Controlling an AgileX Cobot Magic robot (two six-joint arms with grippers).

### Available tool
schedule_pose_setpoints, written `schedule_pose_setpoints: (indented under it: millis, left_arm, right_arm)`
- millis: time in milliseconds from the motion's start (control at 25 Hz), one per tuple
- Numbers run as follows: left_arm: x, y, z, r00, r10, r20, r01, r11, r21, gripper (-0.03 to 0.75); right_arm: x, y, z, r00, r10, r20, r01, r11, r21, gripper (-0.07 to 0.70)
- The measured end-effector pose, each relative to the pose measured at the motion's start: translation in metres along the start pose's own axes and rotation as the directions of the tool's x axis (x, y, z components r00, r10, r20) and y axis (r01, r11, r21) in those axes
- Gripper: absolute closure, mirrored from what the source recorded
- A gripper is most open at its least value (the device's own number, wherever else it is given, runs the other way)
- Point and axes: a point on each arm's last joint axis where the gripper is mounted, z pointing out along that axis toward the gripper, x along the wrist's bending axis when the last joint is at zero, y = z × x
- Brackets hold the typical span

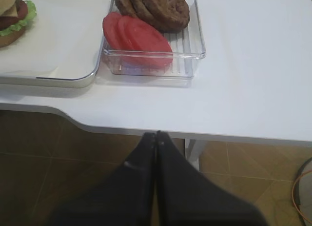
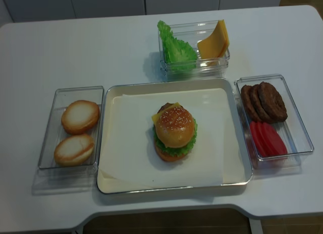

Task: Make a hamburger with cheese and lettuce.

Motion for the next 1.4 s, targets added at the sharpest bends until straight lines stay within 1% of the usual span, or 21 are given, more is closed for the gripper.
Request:
schedule_pose_setpoints:
  millis: [80, 240, 520, 800, 920, 1040, 1120, 1200, 1400]
  left_arm:
    - [0.000, -0.008, 0.003, 1.000, 0.009, 0.004, -0.009, 1.000, 0.005, 0.149]
    - [-0.002, -0.019, 0.010, 1.000, 0.006, 0.021, -0.007, 1.000, 0.023, 0.149]
    - [-0.002, -0.028, 0.024, 1.000, 0.010, 0.021, -0.011, 0.997, 0.081, 0.149]
    - [-0.002, -0.040, 0.039, 1.000, 0.014, 0.020, -0.017, 0.989, 0.146, 0.149]
    - [-0.003, -0.040, 0.041, 1.000, 0.015, 0.020, -0.017, 0.990, 0.141, 0.149]
    - [-0.003, -0.037, 0.042, 1.000, 0.014, 0.021, -0.017, 0.993, 0.115, 0.149]
    - [-0.003, -0.037, 0.043, 1.000, 0.006, 0.020, -0.008, 0.995, 0.100, 0.149]
    - [-0.003, -0.039, 0.047, 1.000, -0.002, 0.019, 0.000, 0.995, 0.103, 0.149]
    - [-0.003, -0.040, 0.051, 1.000, -0.005, 0.019, 0.003, 0.995, 0.102, 0.149]
  right_arm:
    - [0.000, 0.000, 0.000, 1.000, 0.000, 0.000, 0.000, 1.000, 0.000, 0.701]
    - [0.000, 0.000, 0.000, 1.000, 0.000, 0.000, 0.000, 1.000, 0.000, 0.701]
    - [0.000, 0.000, 0.000, 1.000, 0.000, 0.000, 0.000, 1.000, 0.000, 0.701]
    - [0.000, 0.000, 0.000, 1.000, 0.000, 0.000, 0.000, 1.000, 0.000, 0.701]
    - [0.000, 0.000, 0.000, 1.000, 0.000, 0.000, 0.000, 1.000, 0.000, 0.701]
    - [0.000, 0.000, 0.000, 1.000, 0.000, 0.000, 0.000, 1.000, 0.000, 0.701]
    - [0.000, 0.000, 0.000, 1.000, 0.000, 0.000, 0.000, 1.000, 0.000, 0.701]
    - [0.000, 0.000, 0.000, 1.000, 0.000, 0.000, 0.000, 1.000, 0.000, 0.701]
    - [0.000, 0.000, 0.000, 1.000, 0.000, 0.000, 0.000, 1.000, 0.000, 0.701]
